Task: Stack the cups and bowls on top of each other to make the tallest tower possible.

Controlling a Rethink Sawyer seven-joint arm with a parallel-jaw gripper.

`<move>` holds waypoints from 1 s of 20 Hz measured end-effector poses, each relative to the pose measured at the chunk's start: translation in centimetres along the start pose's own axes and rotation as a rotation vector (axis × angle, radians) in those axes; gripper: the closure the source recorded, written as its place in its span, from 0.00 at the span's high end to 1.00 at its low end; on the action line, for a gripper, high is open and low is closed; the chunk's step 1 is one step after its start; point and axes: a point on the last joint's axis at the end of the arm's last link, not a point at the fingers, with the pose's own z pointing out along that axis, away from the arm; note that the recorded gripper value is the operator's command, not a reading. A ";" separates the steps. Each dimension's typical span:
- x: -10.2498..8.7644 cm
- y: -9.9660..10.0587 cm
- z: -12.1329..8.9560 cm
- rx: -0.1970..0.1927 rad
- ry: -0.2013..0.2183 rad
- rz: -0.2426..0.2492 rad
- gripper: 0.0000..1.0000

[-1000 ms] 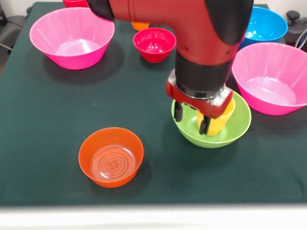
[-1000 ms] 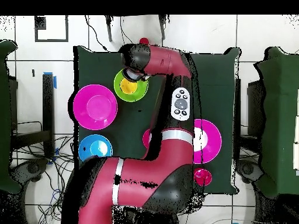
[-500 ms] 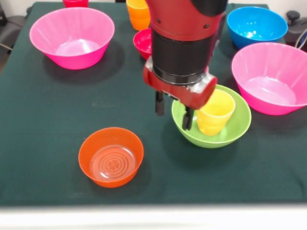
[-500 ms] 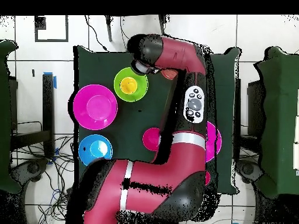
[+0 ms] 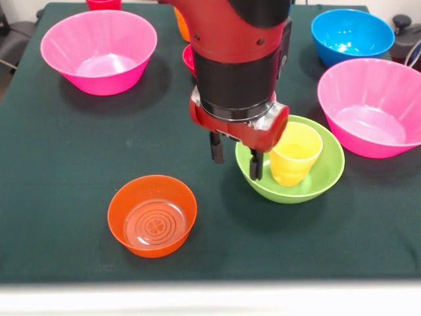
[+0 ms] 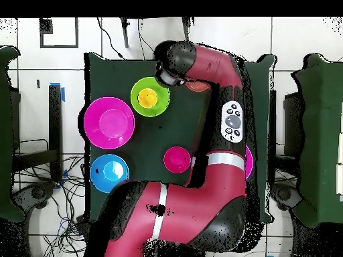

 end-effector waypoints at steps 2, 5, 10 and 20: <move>0.5 0.0 0.8 -0.020 0.023 -0.039 1.00; 1.5 0.0 1.9 -0.039 0.059 -0.092 1.00; 3.5 0.8 3.4 -0.077 0.114 -0.196 1.00; 4.6 1.8 4.3 -0.111 0.128 -0.357 1.00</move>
